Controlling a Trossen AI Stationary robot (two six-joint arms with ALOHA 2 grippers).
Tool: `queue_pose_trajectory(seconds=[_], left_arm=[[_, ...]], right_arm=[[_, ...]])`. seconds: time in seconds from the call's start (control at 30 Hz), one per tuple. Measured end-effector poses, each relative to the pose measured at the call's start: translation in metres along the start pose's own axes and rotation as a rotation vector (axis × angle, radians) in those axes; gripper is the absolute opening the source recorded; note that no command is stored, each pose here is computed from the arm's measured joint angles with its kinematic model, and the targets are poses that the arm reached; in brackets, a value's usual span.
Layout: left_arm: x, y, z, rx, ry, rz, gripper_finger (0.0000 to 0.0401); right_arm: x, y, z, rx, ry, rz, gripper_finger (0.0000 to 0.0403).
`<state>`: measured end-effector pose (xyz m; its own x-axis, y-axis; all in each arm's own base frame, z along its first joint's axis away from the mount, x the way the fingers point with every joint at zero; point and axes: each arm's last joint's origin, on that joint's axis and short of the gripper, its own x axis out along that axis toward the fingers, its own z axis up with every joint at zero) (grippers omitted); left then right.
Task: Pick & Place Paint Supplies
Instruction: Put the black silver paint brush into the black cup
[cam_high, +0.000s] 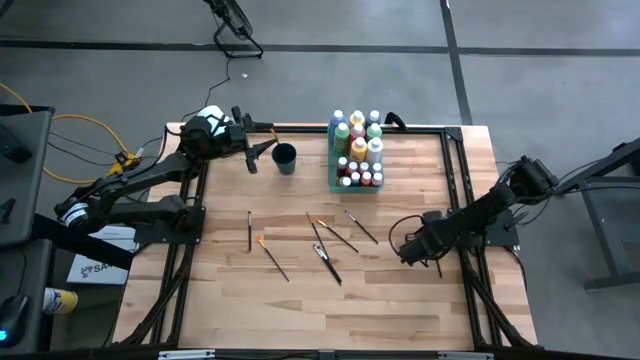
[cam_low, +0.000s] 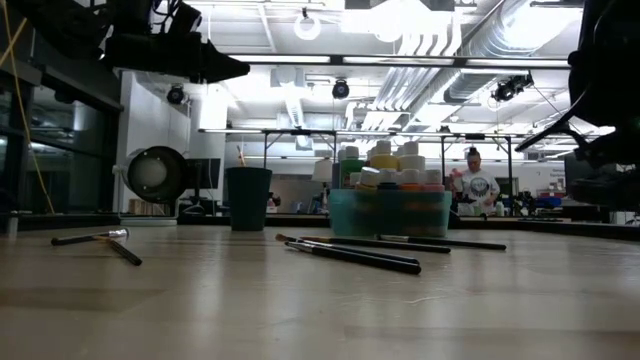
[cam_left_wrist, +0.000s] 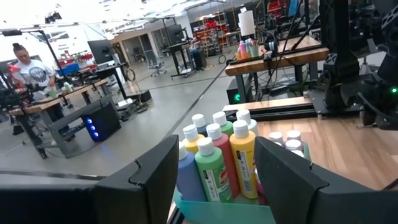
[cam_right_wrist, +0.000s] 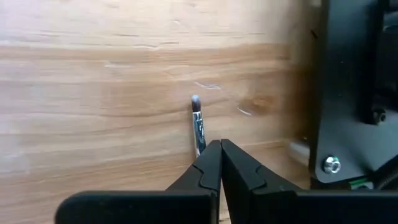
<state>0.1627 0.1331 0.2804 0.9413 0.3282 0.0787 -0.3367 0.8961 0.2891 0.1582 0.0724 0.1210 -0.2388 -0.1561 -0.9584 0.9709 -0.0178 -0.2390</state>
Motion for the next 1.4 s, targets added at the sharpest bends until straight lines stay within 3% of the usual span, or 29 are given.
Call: queue_pose_trajectory(seconds=[0.5, 0.97, 1.23, 1.33, 1.4], left_arm=[[0.0, 0.0, 0.0, -0.004, -0.001, -0.001, 0.0203], [0.0, 0.0, 0.0, -0.004, -0.001, -0.001, 0.0203], [0.0, 0.0, 0.0, -0.004, -0.001, -0.001, 0.0203], [0.0, 0.0, 0.0, -0.005, -0.001, -0.001, 0.0203], [0.0, 0.0, 0.0, -0.005, -0.001, -0.001, 0.0203]], right_arm=[[-0.01, 0.012, -0.005, -0.063, 0.045, 0.088, 0.0003], [-0.022, 0.001, 0.0, -0.121, 0.079, 0.098, 0.0004], [-0.031, -0.005, 0.003, -0.202, 0.075, 0.155, 0.0072], [-0.035, -0.007, 0.002, -0.232, 0.168, 0.173, 0.0109], [-0.039, -0.007, 0.0, -0.318, 0.237, 0.222, 0.0129]])
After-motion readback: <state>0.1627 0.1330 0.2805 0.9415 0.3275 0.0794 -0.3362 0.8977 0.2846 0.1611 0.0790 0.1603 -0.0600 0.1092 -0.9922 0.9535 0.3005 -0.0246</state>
